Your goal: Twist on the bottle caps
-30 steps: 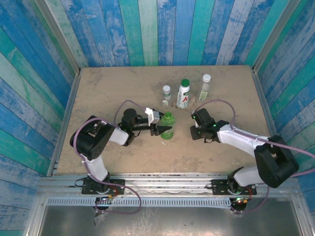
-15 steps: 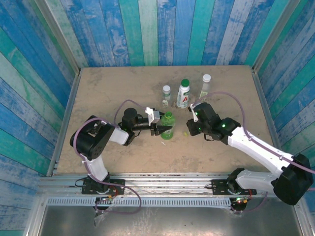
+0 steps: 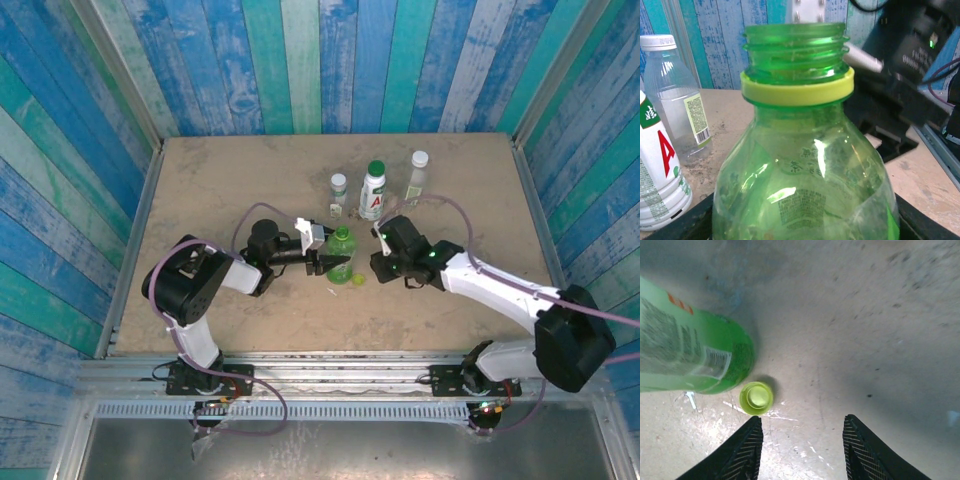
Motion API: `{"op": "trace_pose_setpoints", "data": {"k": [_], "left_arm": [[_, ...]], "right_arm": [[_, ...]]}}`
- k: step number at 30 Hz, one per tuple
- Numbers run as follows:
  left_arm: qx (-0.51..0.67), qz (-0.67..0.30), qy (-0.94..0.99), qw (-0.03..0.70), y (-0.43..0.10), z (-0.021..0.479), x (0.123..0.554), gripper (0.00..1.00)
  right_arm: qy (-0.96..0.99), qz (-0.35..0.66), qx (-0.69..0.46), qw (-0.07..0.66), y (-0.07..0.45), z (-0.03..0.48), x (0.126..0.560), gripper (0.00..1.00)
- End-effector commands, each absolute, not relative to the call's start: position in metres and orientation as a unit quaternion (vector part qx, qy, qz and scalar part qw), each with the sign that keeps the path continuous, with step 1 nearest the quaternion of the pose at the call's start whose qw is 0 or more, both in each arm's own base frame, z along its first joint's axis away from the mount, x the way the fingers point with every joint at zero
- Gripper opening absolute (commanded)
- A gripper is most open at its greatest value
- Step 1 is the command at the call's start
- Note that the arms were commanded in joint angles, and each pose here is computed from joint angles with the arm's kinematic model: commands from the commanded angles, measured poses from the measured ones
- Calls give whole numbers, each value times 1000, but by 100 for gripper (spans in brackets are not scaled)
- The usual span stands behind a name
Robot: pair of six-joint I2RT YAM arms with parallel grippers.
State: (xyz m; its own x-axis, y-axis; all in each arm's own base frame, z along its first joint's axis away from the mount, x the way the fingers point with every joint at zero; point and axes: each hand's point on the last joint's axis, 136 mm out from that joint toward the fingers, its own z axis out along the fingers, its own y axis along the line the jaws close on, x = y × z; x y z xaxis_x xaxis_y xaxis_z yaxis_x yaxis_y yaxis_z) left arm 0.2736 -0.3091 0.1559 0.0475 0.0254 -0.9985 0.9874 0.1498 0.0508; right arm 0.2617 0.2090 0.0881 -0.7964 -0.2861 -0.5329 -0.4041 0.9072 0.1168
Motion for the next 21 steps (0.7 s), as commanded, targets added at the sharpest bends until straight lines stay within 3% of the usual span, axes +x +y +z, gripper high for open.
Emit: {"op": "trace_pose_setpoints", "data": {"k": [1,5,16,21], "left_arm": [[464,-429,564,532,-304,143,282,67],[459,-432,567,530,-304,141,282,68],[426,-380,600,561,-285,142,306,59],[426,-370,610,557,-284,138,314,62]], "right_arm": [[940,161,-173,247,229,72,263,41],[943,185,-170,218,242,51,263,38],[952,189,-171,167,242,16,257,27],[954,184,-172,162,240,11,257,14]]}}
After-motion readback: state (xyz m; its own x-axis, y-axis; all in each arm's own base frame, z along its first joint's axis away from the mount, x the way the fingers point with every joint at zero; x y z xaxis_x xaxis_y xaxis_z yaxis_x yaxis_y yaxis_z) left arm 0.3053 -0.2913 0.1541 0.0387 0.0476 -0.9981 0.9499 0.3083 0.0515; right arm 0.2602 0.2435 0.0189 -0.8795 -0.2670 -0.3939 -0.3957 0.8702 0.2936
